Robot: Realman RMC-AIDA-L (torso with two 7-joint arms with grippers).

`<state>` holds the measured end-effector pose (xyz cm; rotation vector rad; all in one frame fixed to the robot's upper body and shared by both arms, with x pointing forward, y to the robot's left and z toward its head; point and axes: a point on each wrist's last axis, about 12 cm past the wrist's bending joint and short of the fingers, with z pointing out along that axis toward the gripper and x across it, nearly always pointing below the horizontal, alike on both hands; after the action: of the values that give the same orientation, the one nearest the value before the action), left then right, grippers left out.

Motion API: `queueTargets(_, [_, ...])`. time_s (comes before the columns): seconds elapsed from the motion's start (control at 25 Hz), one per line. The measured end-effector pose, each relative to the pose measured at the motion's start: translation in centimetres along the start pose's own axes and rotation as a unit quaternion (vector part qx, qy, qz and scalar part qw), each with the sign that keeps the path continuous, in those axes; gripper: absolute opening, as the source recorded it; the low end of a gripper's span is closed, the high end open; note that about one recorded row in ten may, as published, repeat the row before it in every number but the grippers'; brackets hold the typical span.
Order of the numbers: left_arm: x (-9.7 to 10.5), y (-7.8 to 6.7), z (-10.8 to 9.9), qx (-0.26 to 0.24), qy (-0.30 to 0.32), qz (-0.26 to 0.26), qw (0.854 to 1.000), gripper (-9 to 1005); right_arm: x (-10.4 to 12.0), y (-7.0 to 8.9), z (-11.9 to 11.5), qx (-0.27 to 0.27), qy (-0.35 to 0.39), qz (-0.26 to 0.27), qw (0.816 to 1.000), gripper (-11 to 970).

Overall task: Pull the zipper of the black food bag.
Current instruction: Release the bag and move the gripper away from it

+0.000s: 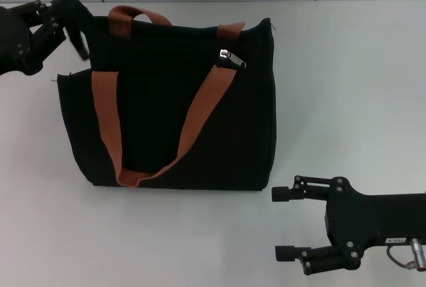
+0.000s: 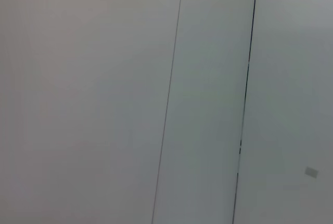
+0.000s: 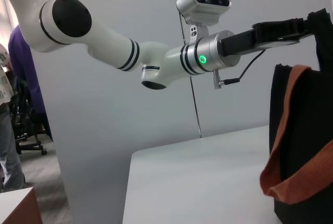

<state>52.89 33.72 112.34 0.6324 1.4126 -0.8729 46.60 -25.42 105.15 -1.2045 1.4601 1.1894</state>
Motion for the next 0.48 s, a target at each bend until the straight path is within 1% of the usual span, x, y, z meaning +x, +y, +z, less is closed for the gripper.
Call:
queueTargets(0.12, [-0.2,0.0,-0.7,0.002,0.012,-0.018,1.0,60,-0.2,-0.2,0.3,-0.003,-0.001,-0.003,1.0,818])
queueTargets(0.2, [-0.3,0.1,-0.9,0.002,0.015,-0.021,1.0,152,-0.2,-0.3,0.3,-0.003,-0.001,-0.004,1.0,817])
queueTargets(0.36, [-1.3,0.4,-2.4,0.004,0.037,-0.029,0.999,327,-0.4,-0.4,0.4,-0.003,-0.001,-0.005,1.0,817])
queueTargets(0.44, [-2.3,0.7,-3.3,0.01,0.065,-0.036,0.997,399,-0.5,-0.5,0.4,-0.002,-0.002,-0.004,1.0,817])
queueTargets(0.48, [-3.0,0.9,-4.0,0.017,0.09,-0.046,0.995,434,-0.5,-0.6,0.4,-0.002,-0.003,-0.003,1.0,817])
